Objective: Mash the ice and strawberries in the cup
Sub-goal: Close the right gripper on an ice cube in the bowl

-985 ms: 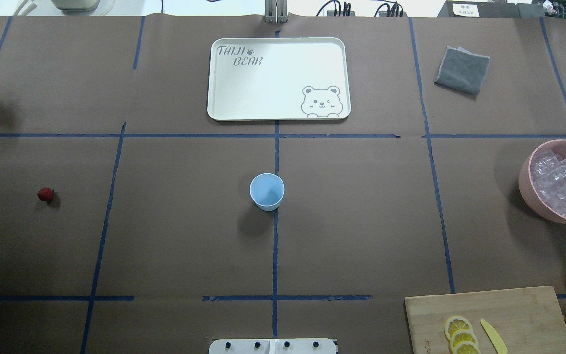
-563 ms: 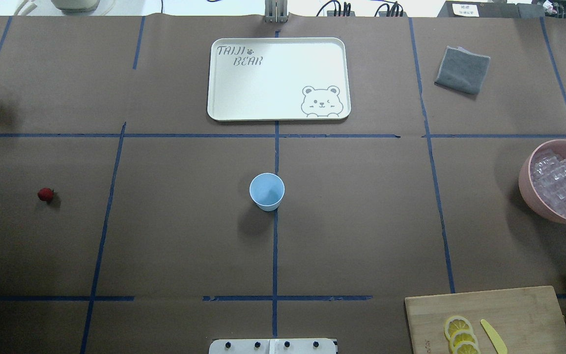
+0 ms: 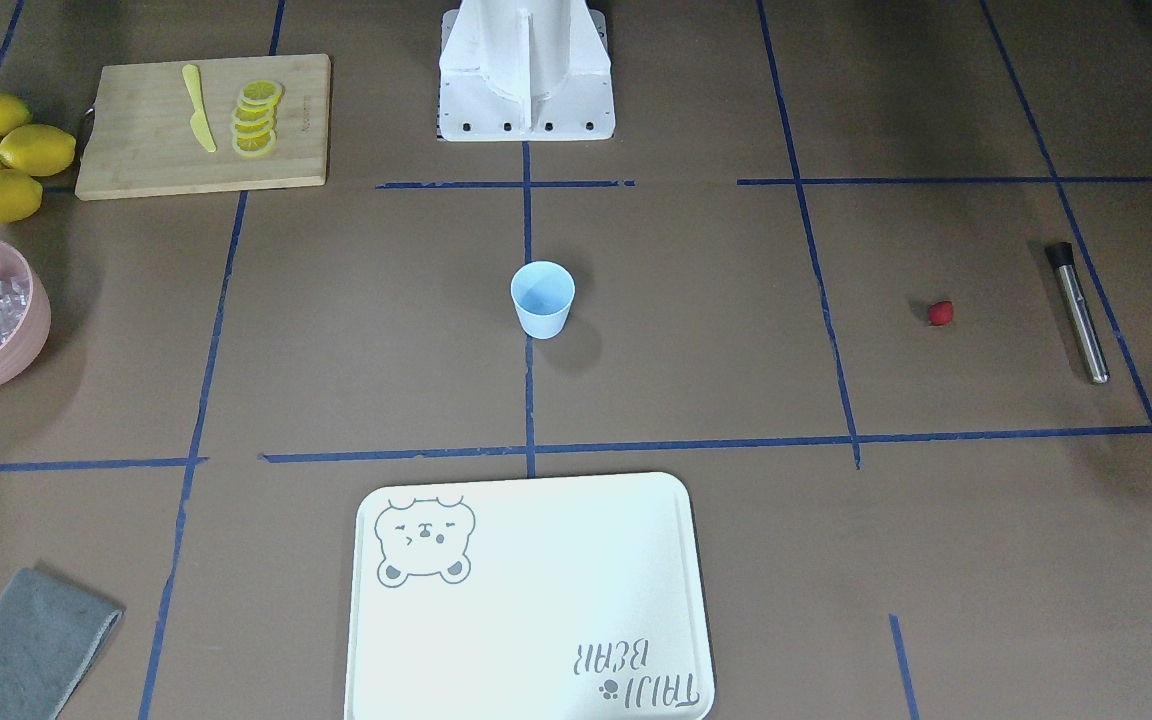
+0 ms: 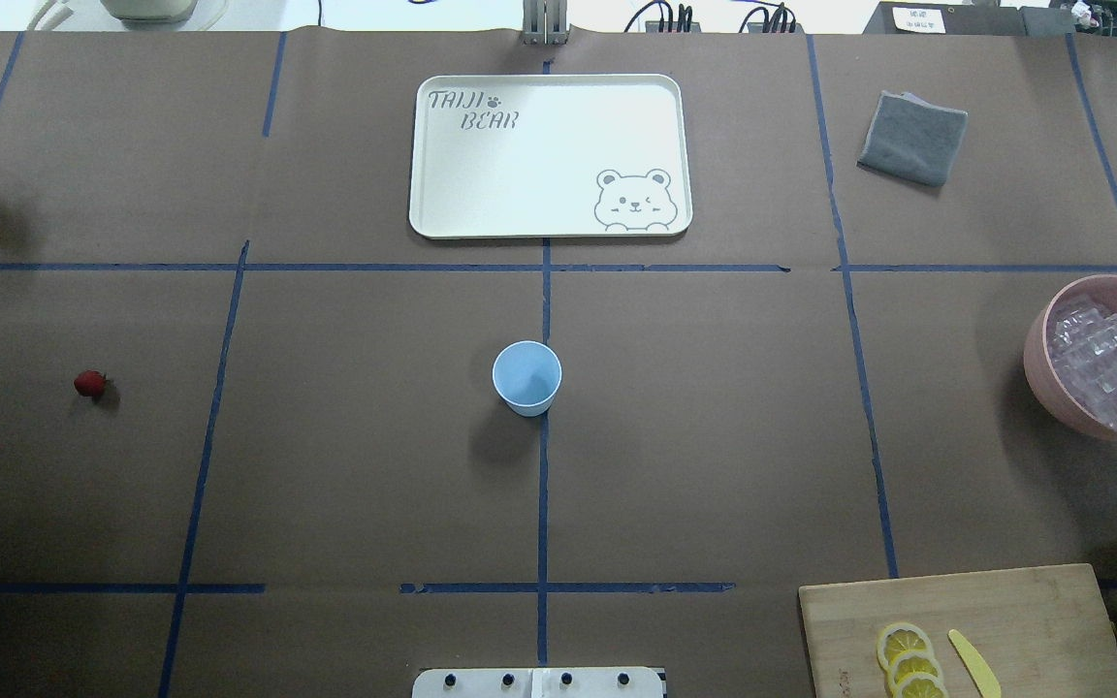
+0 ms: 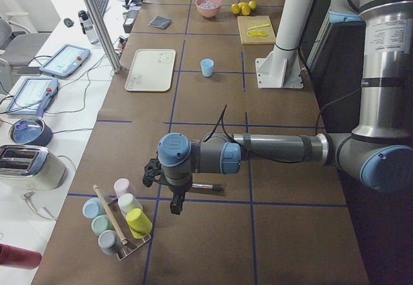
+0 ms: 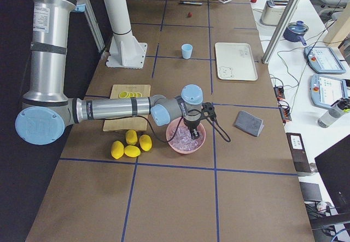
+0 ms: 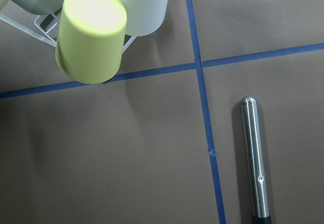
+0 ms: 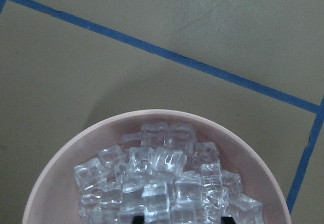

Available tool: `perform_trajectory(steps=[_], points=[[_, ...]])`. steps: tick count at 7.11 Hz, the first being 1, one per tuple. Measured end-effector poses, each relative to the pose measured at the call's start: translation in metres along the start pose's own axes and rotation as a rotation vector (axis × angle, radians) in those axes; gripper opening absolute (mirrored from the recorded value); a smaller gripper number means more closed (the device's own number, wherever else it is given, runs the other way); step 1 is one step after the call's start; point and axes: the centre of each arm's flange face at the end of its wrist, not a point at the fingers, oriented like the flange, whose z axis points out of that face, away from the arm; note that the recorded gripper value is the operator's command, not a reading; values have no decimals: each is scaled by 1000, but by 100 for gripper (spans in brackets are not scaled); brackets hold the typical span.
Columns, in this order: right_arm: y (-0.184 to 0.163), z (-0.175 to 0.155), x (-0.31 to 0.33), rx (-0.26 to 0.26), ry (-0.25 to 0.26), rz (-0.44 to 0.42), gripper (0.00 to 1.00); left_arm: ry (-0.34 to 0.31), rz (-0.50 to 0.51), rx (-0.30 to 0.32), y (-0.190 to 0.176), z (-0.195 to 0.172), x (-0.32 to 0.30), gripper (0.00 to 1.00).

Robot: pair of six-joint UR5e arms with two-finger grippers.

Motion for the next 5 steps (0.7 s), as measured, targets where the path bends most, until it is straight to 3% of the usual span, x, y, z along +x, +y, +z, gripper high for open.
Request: perform_trajectory(steps=[5], points=[[8, 19, -1, -43, 27, -18, 57, 0, -2, 2, 0, -1, 1, 100]])
